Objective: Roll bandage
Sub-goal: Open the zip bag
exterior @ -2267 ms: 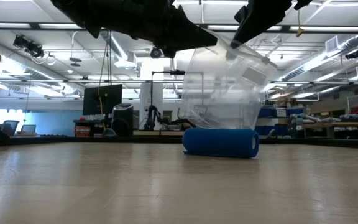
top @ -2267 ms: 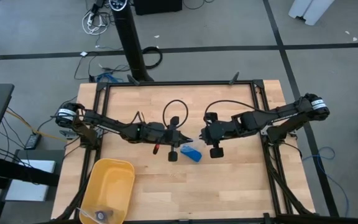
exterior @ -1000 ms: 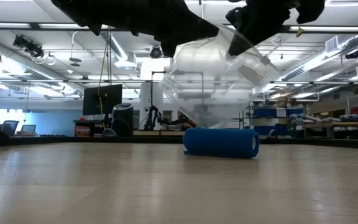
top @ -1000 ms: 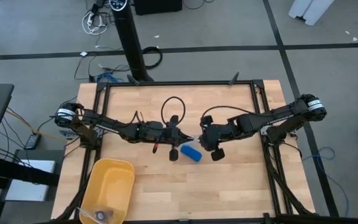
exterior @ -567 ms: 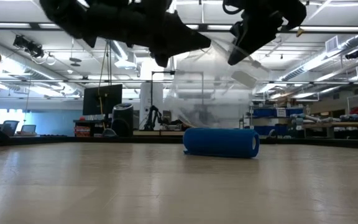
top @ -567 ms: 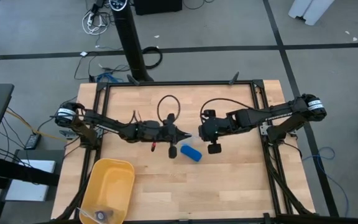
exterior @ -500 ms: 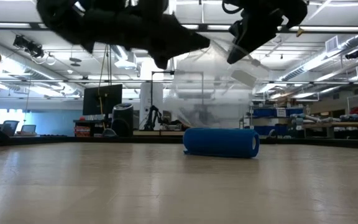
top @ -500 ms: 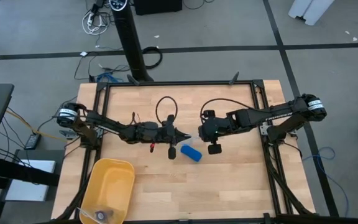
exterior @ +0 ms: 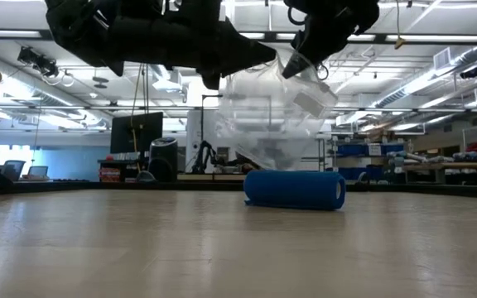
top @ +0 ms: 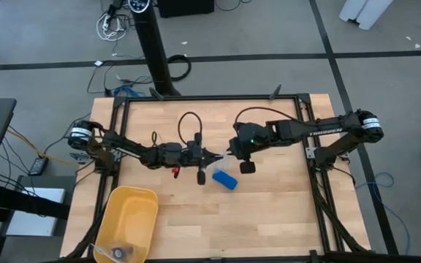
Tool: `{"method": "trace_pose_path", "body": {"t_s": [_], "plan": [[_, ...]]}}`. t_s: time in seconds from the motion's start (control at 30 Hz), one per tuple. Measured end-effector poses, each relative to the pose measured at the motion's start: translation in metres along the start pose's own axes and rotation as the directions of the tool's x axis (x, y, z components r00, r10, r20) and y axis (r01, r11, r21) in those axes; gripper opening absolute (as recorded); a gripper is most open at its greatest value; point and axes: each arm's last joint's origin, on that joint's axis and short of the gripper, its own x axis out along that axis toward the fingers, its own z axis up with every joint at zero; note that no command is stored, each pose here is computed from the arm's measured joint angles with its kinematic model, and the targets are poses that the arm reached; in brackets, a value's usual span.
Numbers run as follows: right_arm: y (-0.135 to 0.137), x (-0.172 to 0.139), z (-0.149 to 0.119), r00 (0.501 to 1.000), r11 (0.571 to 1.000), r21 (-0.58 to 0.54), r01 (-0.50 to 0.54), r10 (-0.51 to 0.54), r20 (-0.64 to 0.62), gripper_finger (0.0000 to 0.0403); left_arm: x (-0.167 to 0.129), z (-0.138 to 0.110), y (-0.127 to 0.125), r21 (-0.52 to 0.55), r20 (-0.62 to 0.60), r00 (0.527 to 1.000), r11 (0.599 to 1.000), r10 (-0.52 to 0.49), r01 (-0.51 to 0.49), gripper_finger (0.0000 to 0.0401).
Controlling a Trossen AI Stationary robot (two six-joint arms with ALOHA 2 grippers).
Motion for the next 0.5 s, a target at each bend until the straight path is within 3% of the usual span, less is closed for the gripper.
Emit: {"method": "trace_pose_path", "body": {"t_s": [0.2, 0.4, 0.5], "plan": [[-0.0016, 0.0001, 0.0002, 1.0, 1.0, 0.004, -0.024, 0.024, 0.01, 0.0076, 0.0, 0.0008, 0.0003, -0.004, 0.008, 1.0, 1.0, 0.012, -0.012, 0.0001], [0.0031, -0.0001, 0.0006, 0.998, 0.998, -0.006, -0.058, 0.058, 0.011, 0.0112, 0.0, 0.0014, 0.0004, -0.006, 0.014, 1.0, 1.0, 0.015, -0.015, 0.0001], [0.0074, -0.0004, 0.0008, 0.995, 0.992, -0.077, -0.098, 0.099, 0.012, 0.0123, 0.0, 0.0014, 0.0002, -0.006, 0.014, 1.0, 1.0, 0.01, -0.01, 0.0001]]}}
